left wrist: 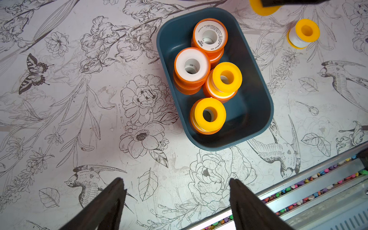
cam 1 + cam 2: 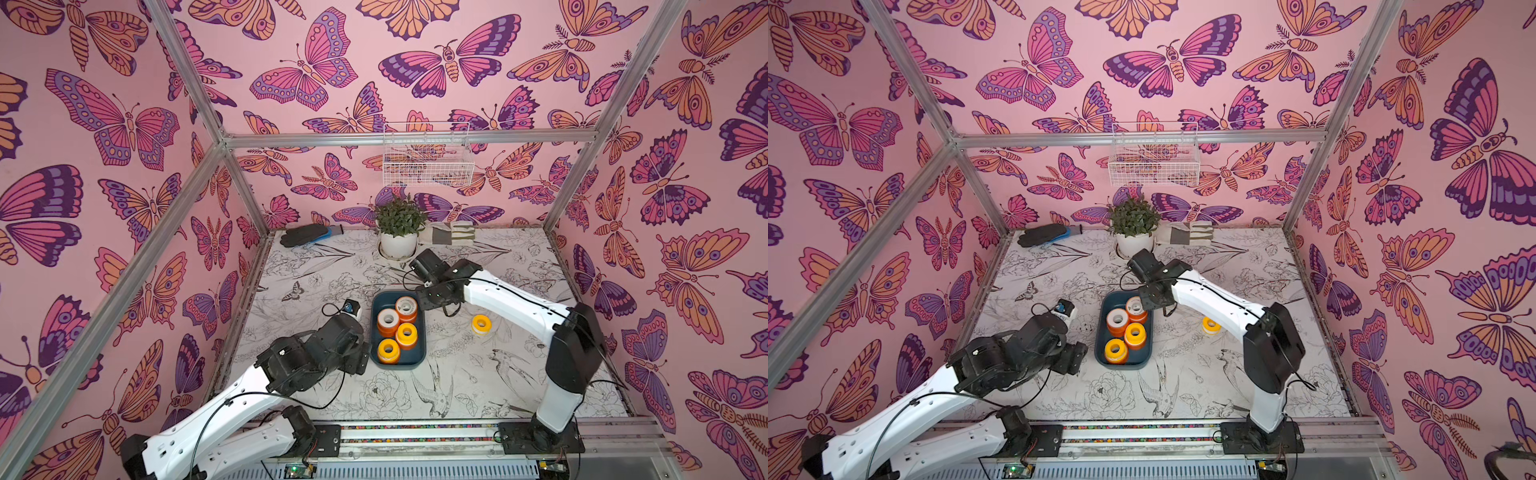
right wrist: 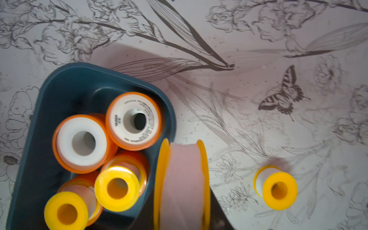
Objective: Put the sealing tape into the storage box
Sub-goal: Place the sealing tape in the storage box.
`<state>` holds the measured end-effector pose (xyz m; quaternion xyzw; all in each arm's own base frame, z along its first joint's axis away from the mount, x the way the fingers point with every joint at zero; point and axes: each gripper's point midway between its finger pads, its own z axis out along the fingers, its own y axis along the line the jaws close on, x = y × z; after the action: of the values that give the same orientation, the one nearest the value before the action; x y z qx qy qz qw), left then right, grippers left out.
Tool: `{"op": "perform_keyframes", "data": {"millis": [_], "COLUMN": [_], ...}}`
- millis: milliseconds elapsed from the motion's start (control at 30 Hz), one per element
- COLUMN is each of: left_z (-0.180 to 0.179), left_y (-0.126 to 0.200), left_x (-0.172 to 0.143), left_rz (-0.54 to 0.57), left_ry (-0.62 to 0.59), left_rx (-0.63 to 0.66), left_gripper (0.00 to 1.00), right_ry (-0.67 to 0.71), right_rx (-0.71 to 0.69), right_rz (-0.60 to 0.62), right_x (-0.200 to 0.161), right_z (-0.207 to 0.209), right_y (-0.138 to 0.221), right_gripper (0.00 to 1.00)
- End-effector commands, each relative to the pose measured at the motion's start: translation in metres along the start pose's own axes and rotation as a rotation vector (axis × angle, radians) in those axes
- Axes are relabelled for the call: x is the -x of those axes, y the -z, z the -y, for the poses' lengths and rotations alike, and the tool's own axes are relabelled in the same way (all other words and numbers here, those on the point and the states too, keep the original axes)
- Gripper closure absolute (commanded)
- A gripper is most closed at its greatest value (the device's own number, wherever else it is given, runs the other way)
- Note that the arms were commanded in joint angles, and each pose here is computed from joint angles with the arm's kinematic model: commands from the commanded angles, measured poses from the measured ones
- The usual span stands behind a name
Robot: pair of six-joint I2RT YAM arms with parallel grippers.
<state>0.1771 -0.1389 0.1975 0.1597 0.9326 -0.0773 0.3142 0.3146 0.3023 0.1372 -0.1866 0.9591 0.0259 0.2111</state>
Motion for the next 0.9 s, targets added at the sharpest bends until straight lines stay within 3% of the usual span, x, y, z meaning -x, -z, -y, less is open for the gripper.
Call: {"op": "perform_keyframes", "data": {"millis": [0,500,867], "left_z": [-0.012,-0.016,-0.016], "left_y": [0.005,0.006,0.006], "left_x": [-0.004,-0.004,-0.003], "left_rz": [0.01,0.017,0.017], "left_ry": [0.014,0.022,0.022], "left_rx": [0.04,0.059,0.059], "left_gripper": [0.14,0.14,0.14], "right_ry": [0.071,0.185,0.259], "right_rx": [-0.024,-0.126,-0.185], "right_rz": [-0.035,-0.115,-0.14], "right_x": [0.002,0.013,0.01], "right_z": [-0.011,-0.023,-0.026], "right_y": [-0.005,-0.043,-0.051], "right_gripper": [0.74,0.73,0.69]}}
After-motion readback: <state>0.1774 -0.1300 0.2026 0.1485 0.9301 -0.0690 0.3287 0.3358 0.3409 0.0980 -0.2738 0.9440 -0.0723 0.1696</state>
